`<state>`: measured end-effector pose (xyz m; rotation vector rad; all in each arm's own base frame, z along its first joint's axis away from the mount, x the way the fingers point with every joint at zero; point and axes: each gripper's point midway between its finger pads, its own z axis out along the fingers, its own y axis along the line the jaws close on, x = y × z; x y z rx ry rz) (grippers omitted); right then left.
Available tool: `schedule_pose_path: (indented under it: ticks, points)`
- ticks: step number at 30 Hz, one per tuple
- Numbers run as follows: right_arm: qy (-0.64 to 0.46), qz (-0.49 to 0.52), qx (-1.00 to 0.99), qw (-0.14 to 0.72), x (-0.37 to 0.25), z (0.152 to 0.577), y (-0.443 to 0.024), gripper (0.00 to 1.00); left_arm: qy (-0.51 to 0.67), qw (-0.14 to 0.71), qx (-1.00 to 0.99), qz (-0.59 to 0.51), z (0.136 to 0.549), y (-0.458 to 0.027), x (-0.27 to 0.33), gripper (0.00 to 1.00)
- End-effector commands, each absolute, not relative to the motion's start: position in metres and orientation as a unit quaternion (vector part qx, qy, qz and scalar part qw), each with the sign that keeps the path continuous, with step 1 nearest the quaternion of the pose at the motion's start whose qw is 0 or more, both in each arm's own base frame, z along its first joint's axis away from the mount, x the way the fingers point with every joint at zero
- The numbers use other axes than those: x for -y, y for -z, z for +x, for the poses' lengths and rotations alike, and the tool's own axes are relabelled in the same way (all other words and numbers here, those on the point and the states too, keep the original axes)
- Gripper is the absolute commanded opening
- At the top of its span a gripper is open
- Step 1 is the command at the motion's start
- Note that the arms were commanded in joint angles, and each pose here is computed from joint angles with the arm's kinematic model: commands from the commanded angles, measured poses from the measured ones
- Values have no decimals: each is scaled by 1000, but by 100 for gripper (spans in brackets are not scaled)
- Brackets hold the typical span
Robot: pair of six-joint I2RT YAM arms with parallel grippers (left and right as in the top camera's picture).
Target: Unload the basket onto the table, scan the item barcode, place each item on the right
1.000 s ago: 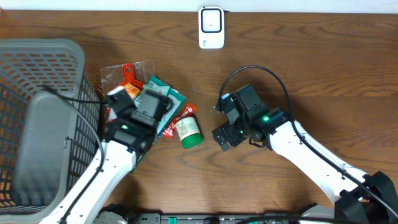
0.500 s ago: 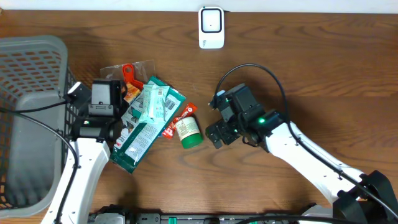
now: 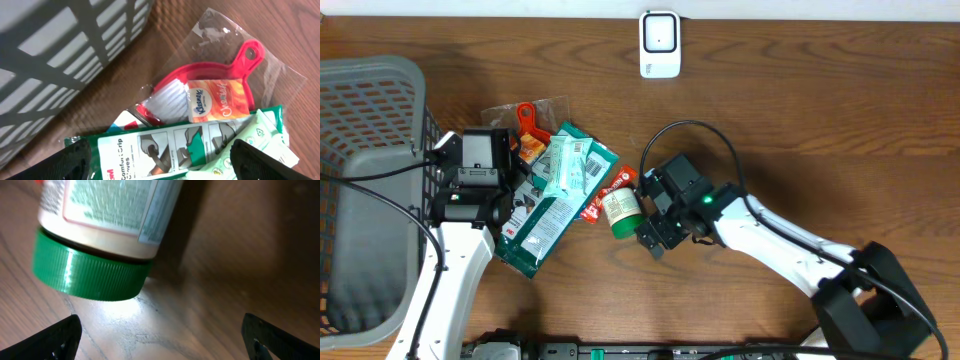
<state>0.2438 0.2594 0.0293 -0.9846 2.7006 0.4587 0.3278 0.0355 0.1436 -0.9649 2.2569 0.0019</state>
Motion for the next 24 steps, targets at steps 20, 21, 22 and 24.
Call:
schedule_pose_path:
  ticks: [20, 21, 22, 24]
  points:
    - [-89, -362, -912, 169, -284, 240, -35, 99, -14, 279, -889, -362, 326, -106, -32, 89]
    - [-83, -354, -914, 180, -284, 245, -36, 99, -13, 282, -888, -363, 327, -107, -32, 89]
    - [-80, -350, -914, 188, -284, 249, -37, 99, -12, 284, -888, -363, 328, -108, -32, 89]
    - [-84, -347, -912, 201, -288, 253, -40, 99, -10, 289, -886, -363, 330, -109, -32, 88]
